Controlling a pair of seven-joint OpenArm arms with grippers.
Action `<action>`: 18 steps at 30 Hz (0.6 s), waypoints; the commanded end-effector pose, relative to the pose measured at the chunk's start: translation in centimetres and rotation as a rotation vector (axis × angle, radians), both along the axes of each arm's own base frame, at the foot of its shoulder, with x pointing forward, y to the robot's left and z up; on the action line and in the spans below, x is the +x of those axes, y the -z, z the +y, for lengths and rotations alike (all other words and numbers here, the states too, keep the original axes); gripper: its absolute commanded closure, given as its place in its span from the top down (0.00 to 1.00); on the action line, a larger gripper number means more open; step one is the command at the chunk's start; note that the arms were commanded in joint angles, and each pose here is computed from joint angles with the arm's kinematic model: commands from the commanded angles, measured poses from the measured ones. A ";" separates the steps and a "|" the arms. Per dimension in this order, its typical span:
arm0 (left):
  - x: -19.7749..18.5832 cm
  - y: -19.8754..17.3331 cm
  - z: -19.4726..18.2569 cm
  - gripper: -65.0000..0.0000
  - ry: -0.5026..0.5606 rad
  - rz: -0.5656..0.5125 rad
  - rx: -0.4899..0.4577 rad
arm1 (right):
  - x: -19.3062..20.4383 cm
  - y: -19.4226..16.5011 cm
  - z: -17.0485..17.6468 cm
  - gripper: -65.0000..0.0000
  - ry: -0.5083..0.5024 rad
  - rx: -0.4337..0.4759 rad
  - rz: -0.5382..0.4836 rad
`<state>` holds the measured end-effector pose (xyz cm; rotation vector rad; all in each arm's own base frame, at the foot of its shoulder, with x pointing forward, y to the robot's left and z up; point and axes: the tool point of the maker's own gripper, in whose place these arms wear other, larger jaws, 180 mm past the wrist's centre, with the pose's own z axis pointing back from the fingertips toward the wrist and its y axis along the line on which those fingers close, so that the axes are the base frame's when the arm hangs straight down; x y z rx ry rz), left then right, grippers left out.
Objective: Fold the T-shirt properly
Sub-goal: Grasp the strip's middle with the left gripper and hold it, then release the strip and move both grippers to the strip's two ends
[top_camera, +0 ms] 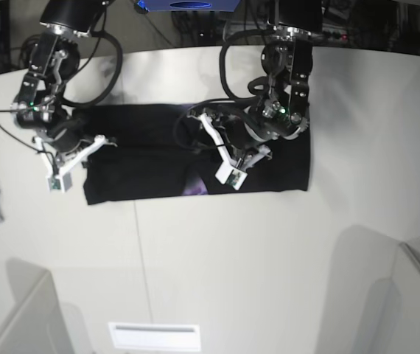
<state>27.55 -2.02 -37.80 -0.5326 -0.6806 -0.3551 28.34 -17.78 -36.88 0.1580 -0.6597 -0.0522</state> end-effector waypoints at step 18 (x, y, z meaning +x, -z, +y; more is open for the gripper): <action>-2.2 -3.9 27.6 0.00 -0.514 -0.133 0.358 | 3.0 -0.5 0.2 0.48 -0.015 0.041 0.059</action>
